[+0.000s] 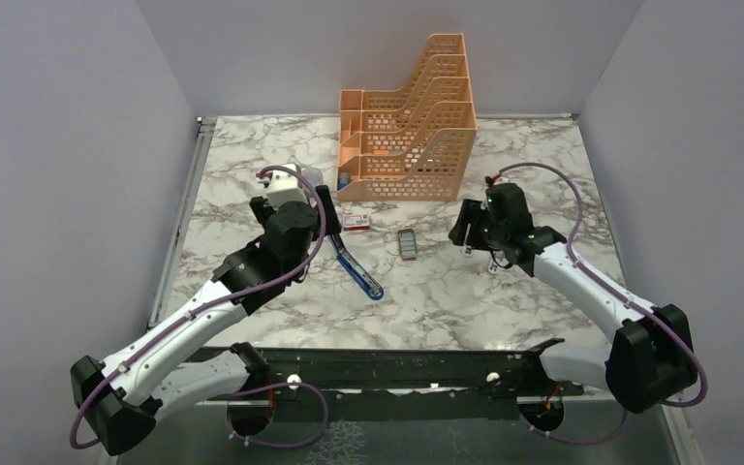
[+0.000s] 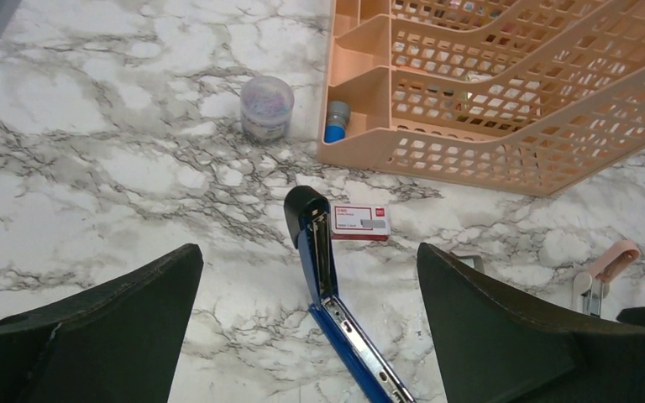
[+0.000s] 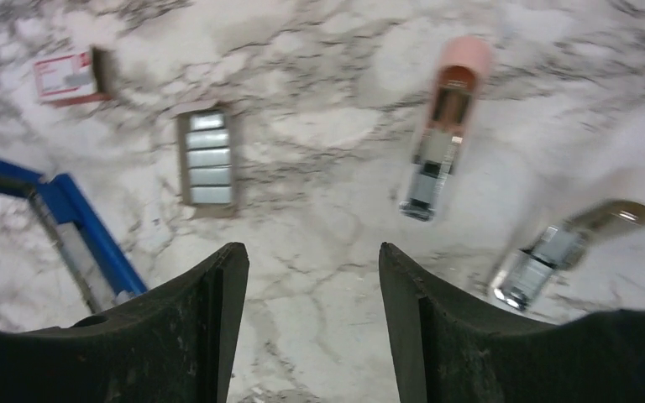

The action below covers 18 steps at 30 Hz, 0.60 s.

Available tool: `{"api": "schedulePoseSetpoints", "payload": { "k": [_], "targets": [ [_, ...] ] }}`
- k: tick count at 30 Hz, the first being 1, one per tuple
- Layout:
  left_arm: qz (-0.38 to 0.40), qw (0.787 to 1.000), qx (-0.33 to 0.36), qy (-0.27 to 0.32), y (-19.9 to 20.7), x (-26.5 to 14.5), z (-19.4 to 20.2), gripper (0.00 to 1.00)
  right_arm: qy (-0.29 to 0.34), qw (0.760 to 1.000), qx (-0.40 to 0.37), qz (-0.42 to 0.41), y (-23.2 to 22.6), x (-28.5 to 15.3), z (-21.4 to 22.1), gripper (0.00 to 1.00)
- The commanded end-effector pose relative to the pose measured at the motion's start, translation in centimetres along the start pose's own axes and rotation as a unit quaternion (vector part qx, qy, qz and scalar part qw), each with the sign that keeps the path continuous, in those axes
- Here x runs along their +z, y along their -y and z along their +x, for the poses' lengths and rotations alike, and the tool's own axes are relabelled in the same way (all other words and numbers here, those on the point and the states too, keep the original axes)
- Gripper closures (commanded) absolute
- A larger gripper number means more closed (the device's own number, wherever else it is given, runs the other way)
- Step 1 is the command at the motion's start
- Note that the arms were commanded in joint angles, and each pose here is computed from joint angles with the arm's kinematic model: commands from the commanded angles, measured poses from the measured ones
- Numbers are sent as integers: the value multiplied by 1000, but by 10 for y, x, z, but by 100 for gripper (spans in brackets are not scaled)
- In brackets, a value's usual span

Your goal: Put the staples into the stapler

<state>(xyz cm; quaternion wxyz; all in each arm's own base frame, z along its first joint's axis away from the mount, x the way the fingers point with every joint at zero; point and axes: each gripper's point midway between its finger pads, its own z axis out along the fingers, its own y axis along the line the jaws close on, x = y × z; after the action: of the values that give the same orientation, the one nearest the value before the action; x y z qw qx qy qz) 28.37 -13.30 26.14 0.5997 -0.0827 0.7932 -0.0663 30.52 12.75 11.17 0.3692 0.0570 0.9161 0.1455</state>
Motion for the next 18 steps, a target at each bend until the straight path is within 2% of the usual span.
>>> {"api": "schedulePoseSetpoints", "payload": {
  "k": [1,4,8,15,18],
  "targets": [
    [20,999,-27,-43,13,5,18,1,25,990,-74,-114,-77,-4,-19,34],
    [3,996,-41,-75,8,9,37,6,31,979,-123,-160,-123,-1,-21,30],
    [-1,992,-49,-115,-1,5,67,21,40,961,-176,-208,-183,3,-29,27],
    [-8,984,-84,-158,-17,-8,111,25,43,936,-214,-275,-262,10,-37,24],
    [-61,981,-94,-156,-36,-9,115,30,41,923,-240,-298,-295,10,-38,22]
  ]
}}
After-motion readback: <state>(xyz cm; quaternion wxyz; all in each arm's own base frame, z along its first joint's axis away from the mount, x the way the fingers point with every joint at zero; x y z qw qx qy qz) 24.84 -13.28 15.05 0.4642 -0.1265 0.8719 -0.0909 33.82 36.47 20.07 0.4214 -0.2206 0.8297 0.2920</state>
